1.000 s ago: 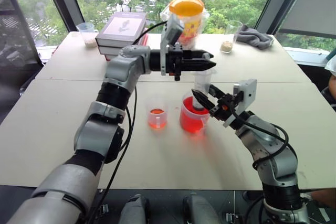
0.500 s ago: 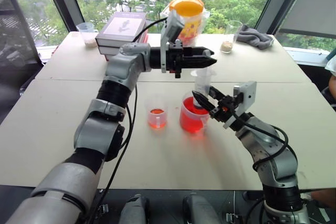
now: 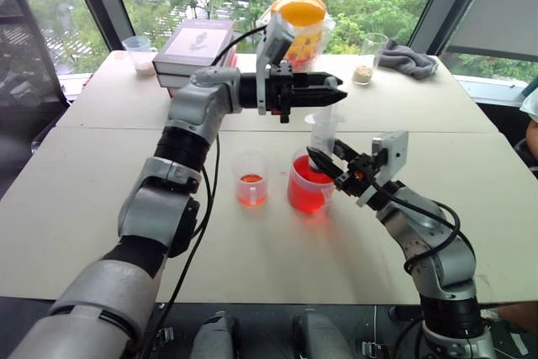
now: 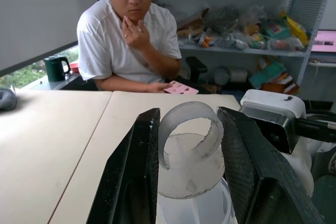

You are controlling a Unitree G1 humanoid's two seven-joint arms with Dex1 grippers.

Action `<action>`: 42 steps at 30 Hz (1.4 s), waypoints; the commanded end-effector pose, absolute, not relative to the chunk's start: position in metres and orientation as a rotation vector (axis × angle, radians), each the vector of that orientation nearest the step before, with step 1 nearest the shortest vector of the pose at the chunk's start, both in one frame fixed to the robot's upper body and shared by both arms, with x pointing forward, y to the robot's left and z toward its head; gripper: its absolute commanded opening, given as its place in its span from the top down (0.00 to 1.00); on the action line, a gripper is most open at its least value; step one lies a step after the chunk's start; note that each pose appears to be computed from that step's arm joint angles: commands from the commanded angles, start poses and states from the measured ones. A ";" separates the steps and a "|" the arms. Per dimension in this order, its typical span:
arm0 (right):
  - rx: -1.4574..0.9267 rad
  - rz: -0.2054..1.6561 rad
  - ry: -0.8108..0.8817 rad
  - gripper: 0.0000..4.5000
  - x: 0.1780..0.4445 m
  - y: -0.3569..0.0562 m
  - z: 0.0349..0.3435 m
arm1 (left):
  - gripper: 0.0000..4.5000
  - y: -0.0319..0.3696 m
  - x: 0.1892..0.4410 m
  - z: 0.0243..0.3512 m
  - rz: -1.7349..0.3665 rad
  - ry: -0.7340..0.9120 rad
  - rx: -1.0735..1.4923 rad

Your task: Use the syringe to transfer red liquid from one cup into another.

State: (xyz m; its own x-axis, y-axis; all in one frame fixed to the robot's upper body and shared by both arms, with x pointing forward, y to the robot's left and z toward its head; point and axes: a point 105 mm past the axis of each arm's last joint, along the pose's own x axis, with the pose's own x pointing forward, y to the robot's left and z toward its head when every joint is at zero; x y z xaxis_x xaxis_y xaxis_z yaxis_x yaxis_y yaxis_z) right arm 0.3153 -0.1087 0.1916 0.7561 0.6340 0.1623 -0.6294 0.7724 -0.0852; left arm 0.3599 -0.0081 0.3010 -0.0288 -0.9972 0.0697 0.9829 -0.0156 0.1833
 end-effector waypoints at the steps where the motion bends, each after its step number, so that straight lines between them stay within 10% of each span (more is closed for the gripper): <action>1: -0.046 0.765 -0.277 0.67 0.302 -0.094 0.219 | 0.44 0.005 0.357 0.323 -1.538 -0.308 0.105; 6: -0.069 0.765 -0.310 0.67 0.301 -0.095 0.234 | 0.01 0.016 0.356 0.314 -1.526 -0.284 0.111; 30: 0.065 1.006 -0.423 0.67 0.311 -0.052 0.301 | 0.01 0.154 0.364 0.330 -1.125 -0.270 0.138; 42: 0.138 1.104 -0.317 0.67 0.320 -0.007 0.236 | 0.01 0.159 0.346 0.344 -1.145 -0.300 0.090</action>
